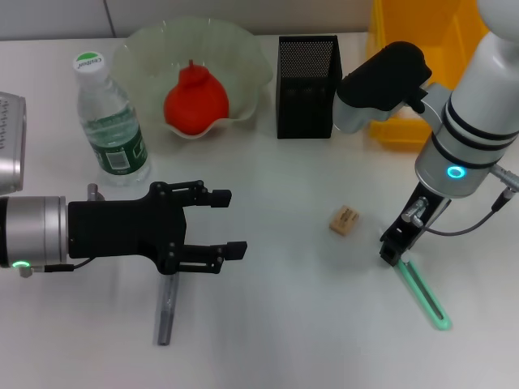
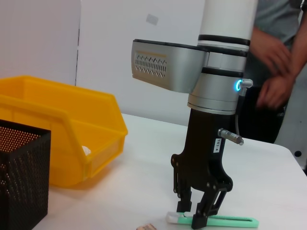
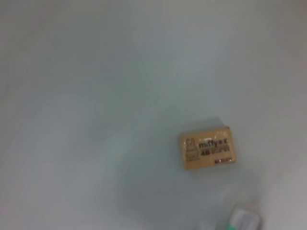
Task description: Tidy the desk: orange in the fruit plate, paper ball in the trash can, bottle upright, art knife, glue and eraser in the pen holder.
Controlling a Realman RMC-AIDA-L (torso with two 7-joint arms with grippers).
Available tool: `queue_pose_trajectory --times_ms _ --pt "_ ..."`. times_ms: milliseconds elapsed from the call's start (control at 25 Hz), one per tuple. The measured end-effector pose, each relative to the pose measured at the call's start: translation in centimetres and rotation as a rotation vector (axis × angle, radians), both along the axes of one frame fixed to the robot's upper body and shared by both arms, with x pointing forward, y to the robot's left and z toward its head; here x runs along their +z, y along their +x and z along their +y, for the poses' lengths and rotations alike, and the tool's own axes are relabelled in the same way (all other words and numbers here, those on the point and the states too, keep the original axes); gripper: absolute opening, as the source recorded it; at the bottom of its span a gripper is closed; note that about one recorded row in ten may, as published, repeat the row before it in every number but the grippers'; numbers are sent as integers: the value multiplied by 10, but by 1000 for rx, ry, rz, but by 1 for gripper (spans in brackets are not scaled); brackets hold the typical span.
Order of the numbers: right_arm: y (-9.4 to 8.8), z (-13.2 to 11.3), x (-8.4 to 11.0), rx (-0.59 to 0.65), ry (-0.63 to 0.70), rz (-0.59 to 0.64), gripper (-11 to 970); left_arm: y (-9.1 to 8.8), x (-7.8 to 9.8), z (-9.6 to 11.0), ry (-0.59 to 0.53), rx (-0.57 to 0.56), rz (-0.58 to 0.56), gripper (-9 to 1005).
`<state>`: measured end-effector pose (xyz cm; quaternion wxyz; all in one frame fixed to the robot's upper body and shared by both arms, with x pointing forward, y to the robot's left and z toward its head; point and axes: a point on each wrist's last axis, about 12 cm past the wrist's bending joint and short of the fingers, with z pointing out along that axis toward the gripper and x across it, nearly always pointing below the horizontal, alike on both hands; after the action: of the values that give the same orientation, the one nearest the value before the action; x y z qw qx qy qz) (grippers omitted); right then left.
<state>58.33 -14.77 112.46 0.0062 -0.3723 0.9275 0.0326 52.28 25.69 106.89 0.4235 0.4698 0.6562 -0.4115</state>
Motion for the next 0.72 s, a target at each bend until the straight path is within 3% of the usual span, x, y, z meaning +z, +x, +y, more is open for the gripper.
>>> queue_pose_trajectory --times_ms 80,720 --pt "0 -1 -1 -2 -4 3 358 0 0 0 0 0 -1 799" --pt "0 -3 -2 -4 -7 1 246 3 1 -1 4 1 -6 799"
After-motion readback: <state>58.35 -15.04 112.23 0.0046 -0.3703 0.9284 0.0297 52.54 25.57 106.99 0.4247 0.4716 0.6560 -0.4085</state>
